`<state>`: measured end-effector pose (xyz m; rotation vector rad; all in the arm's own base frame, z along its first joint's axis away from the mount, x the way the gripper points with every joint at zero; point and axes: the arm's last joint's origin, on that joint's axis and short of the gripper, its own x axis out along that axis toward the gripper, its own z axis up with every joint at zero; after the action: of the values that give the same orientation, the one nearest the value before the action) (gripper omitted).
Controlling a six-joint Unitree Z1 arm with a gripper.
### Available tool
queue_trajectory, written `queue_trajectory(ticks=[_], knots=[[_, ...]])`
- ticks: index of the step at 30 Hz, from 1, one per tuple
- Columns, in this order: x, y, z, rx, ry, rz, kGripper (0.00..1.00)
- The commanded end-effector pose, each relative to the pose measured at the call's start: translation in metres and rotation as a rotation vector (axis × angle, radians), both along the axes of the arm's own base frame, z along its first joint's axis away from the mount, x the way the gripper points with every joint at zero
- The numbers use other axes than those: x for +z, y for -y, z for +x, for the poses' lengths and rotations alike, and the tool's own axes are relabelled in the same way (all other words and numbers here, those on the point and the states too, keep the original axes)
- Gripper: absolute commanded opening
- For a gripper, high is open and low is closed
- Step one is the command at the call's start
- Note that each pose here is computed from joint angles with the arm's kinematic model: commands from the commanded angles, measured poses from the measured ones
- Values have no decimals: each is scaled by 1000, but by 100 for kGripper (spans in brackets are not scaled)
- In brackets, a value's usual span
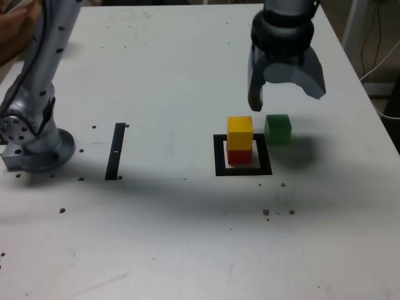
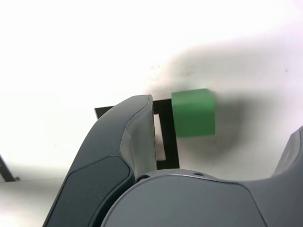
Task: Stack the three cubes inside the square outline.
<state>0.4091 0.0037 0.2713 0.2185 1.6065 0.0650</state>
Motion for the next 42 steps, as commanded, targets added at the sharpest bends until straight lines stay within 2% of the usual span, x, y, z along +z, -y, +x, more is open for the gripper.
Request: queue_trajectory(ticks=[1,8,12,15,20,36,39,42], knots=[[-7,0,4,1,-3,-6,99],[-18,0,5,3,-19,-23,100],[-27,1,6,0,-32,-54,100],[-32,2,8,-5,-27,-77,98],[-34,3,10,-9,-21,-96,93],[-48,-3,11,11,-61,-99,83],[-50,-3,11,16,-64,-98,76],[-50,-4,12,23,-59,-96,65]])
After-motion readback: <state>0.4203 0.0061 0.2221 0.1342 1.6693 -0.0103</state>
